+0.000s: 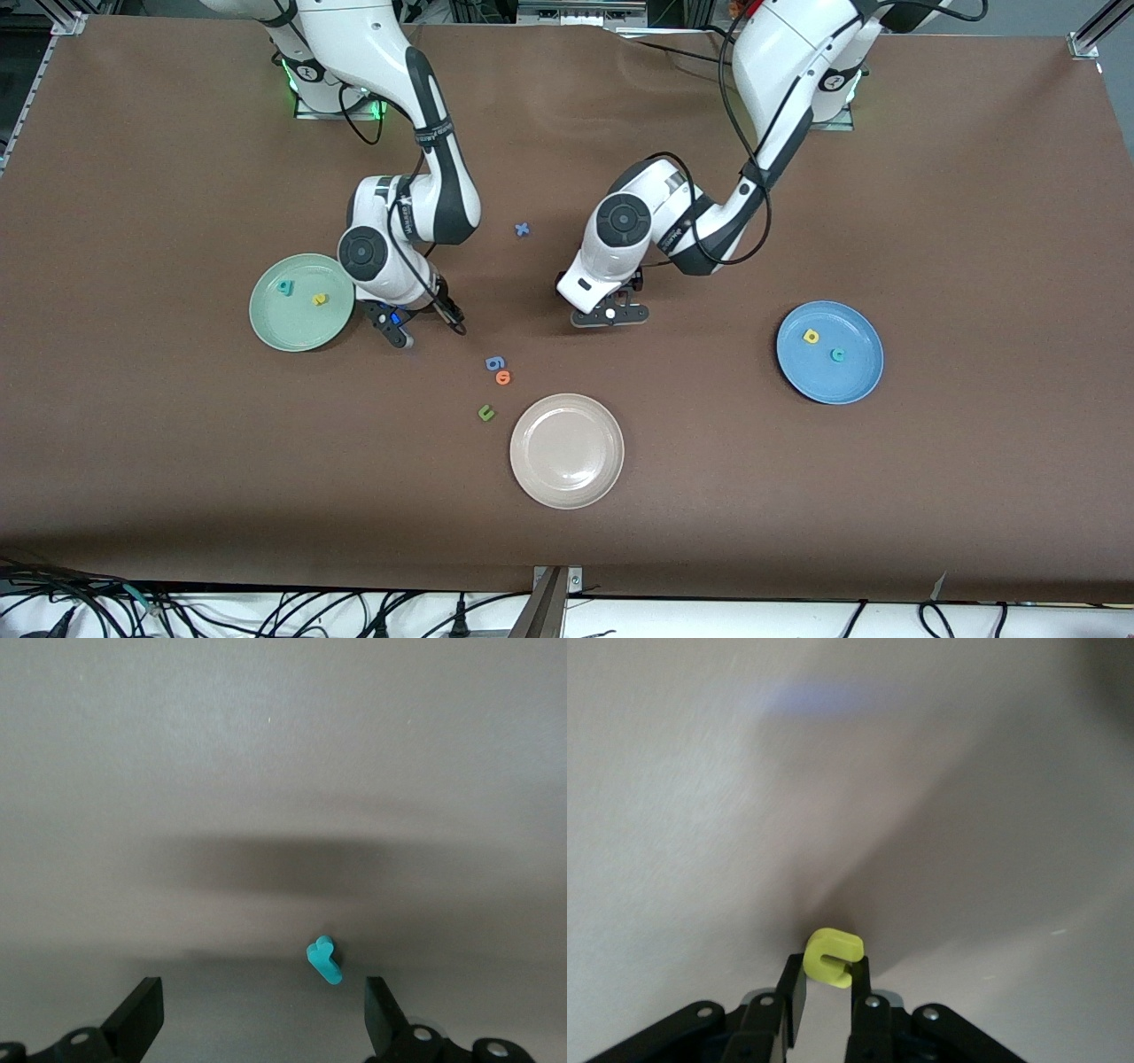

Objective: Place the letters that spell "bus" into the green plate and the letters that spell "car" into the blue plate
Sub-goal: 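Place the yellow u on the green plate with the right gripper, then retract the right arm to rest while the left gripper lifts the teal piece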

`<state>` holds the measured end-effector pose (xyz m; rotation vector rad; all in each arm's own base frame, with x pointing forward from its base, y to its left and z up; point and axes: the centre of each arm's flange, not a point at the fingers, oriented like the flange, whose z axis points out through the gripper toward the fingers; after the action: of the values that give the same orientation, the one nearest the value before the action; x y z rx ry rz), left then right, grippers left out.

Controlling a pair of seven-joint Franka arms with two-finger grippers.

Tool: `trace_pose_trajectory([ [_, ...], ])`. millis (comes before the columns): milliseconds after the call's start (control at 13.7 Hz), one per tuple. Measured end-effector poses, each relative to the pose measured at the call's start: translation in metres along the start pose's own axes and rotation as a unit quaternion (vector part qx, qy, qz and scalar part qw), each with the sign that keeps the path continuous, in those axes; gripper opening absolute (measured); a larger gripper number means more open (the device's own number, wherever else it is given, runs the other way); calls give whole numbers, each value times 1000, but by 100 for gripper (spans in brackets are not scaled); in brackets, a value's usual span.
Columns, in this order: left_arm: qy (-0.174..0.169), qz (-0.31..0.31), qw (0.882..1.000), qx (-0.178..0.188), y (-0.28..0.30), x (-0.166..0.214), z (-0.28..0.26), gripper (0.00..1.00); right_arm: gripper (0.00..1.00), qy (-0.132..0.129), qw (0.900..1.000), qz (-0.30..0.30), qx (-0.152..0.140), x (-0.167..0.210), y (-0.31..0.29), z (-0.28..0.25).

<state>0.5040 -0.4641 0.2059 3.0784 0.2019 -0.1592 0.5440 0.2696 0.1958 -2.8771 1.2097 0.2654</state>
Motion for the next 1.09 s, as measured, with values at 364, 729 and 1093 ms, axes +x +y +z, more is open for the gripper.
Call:
trace_pose_trajectory([
  [364,4,-14,1000,-4,8,-7,16,93,25,-18,997,-52,-46,50,35,-69],
  [729,4,-17,1000,-10,18,-10,28,80,25,-46,990,-112,-72,117,107,-86],
  [1093,3,-17,1000,-9,20,-12,31,66,25,-26,983,-158,-92,169,165,-62],
])
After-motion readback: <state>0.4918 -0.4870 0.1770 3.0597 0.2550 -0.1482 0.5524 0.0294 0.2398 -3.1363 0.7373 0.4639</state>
